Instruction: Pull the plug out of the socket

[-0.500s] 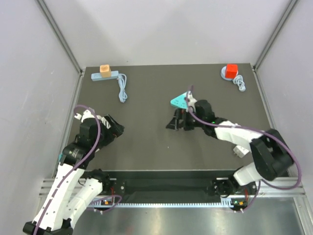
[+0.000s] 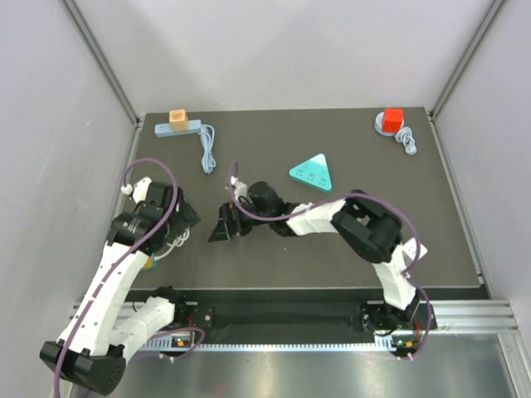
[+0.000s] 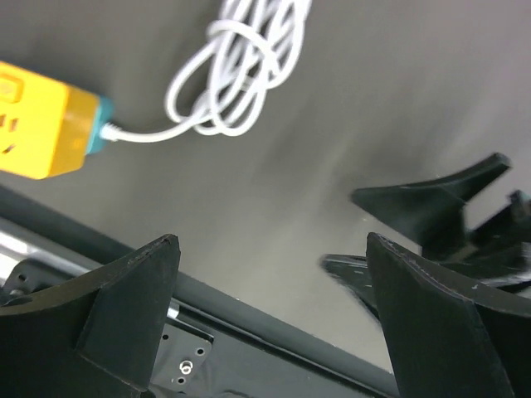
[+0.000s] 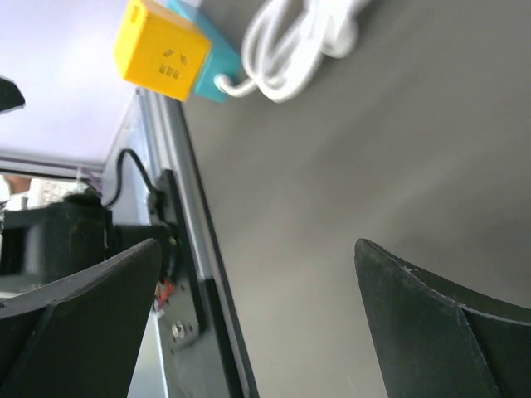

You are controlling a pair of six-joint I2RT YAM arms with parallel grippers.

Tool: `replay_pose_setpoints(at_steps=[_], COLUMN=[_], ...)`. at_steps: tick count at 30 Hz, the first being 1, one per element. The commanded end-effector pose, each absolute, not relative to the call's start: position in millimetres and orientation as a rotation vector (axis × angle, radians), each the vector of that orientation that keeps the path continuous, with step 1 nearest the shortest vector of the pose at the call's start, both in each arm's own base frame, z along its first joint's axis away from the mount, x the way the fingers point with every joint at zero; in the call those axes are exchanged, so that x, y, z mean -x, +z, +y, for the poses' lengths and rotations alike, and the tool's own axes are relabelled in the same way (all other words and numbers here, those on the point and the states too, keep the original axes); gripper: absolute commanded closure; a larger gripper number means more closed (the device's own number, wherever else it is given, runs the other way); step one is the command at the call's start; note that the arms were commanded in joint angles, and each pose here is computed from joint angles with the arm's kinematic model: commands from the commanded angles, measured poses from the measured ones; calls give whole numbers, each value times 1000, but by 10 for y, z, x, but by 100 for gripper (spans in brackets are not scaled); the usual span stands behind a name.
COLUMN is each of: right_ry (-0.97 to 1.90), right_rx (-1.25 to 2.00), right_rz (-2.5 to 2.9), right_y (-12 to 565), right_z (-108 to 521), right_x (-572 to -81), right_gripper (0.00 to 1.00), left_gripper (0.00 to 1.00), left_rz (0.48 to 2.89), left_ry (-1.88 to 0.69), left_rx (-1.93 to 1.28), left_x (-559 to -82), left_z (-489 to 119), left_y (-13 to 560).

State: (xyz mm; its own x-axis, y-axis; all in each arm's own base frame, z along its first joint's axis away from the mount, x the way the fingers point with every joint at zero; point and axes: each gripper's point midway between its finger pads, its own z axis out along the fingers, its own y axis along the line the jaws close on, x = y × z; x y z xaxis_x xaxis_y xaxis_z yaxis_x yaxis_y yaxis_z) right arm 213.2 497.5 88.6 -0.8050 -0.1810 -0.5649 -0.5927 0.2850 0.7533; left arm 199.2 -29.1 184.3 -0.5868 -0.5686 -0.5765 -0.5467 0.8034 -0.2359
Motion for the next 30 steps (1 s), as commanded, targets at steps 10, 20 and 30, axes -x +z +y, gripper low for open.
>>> replay_pose_setpoints(at_steps=[10, 20, 30], right_ry=[1640, 1499, 1388], right_rx=[597, 460, 491], right_rz=[2019, 2162, 2184], right_y=[1108, 607, 444], right_z=[6084, 6212, 6156], right_x=[-2281, -2455, -2439], right_gripper=[23, 45, 44], left_gripper=[6, 15, 17], left_rz=[2239, 2136, 2104], left_ry=[-31, -250, -227], left_rx=[884, 647, 587], left_x=[-2149, -2226, -2263], left_z=[-208, -420, -385], left_y=[2062, 2443, 2606])
